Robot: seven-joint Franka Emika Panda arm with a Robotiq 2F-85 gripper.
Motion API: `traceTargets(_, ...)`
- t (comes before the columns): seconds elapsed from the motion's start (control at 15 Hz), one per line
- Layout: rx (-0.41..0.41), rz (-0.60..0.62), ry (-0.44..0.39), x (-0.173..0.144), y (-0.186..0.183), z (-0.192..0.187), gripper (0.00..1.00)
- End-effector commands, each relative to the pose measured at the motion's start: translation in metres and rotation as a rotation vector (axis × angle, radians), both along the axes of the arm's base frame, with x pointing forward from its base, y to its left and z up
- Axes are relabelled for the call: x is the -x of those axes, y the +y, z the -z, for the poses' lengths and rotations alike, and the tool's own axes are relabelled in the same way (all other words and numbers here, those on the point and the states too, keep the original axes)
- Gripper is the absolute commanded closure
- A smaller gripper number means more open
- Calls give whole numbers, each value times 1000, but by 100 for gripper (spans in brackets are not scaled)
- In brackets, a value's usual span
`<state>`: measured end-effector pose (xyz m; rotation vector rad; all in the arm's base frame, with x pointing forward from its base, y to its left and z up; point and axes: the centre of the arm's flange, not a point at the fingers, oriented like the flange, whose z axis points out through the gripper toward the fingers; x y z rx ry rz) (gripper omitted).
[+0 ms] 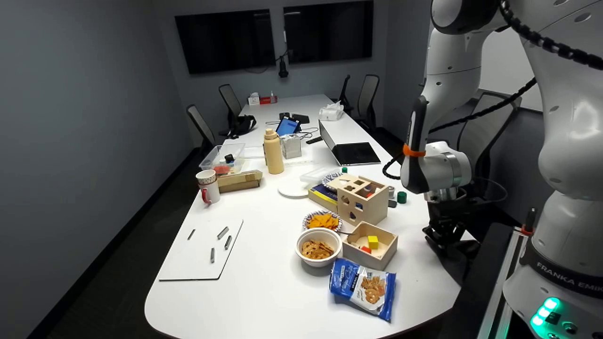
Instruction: Pick up the black cloth and wipe the table
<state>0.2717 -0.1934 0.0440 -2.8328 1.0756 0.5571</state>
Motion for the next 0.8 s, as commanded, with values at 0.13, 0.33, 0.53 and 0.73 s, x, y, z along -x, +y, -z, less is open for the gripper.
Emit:
traceTargets(0.13,54,96,-108,-19,-40,-2,98)
traceTargets(0.33,76,156,-176,-41,-62,-4,98)
traceTargets(0.53,45,189,-231,-64,-75,-7,98)
traceTargets(0.73,16,184,-260,-82,-70,-4,98)
